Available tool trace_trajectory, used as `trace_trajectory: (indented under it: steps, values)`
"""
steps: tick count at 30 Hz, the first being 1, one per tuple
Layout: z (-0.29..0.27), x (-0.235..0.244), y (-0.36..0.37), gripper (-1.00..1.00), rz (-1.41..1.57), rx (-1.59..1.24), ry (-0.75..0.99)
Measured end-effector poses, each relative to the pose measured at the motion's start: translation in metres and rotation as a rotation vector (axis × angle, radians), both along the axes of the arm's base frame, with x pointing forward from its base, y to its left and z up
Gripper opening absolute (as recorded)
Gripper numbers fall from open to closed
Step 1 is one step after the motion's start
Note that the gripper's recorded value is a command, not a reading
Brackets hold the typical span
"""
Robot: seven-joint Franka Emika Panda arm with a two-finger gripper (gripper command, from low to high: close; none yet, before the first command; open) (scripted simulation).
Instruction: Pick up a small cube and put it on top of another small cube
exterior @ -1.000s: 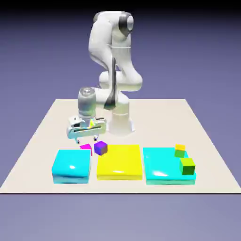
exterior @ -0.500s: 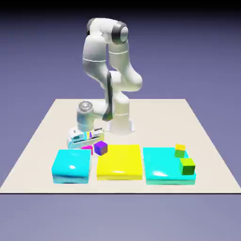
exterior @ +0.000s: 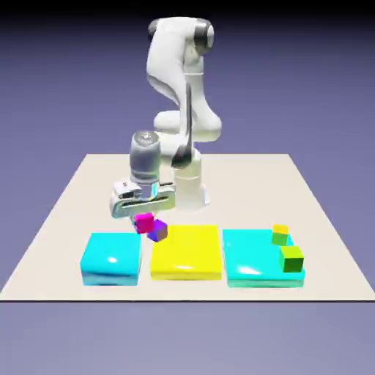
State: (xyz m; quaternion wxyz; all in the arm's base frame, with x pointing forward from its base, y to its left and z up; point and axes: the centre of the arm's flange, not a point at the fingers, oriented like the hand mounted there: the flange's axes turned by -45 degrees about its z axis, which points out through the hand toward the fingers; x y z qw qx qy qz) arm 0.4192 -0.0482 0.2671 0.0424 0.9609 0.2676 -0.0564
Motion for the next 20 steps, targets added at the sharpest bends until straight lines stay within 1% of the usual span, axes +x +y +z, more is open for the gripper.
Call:
trace_trajectory:
  steps: [3,6,9,12,13,14,16,17,19,20]
  values:
    - [0.013,0.019,0.092,-1.00,0.127,0.000,0.012]
    - [0.026,0.017,0.190,-1.00,0.256,0.004,0.026]
    - [0.040,-0.008,0.287,-1.00,0.385,0.011,0.045]
    - [0.055,-0.055,0.377,-1.00,0.513,0.019,0.069]
    - [0.037,-0.070,0.386,-1.00,0.587,0.000,0.072]
    - [0.020,-0.048,0.361,-1.00,0.519,0.002,0.072]
    - [-0.014,-0.056,0.363,-1.00,0.538,0.001,0.072]
    - [-0.026,-0.058,0.362,1.00,0.540,0.002,0.072]
    - [-0.026,-0.058,0.362,1.00,0.540,0.000,0.071]
    - [-0.009,-0.056,0.364,1.00,0.539,-0.001,0.070]
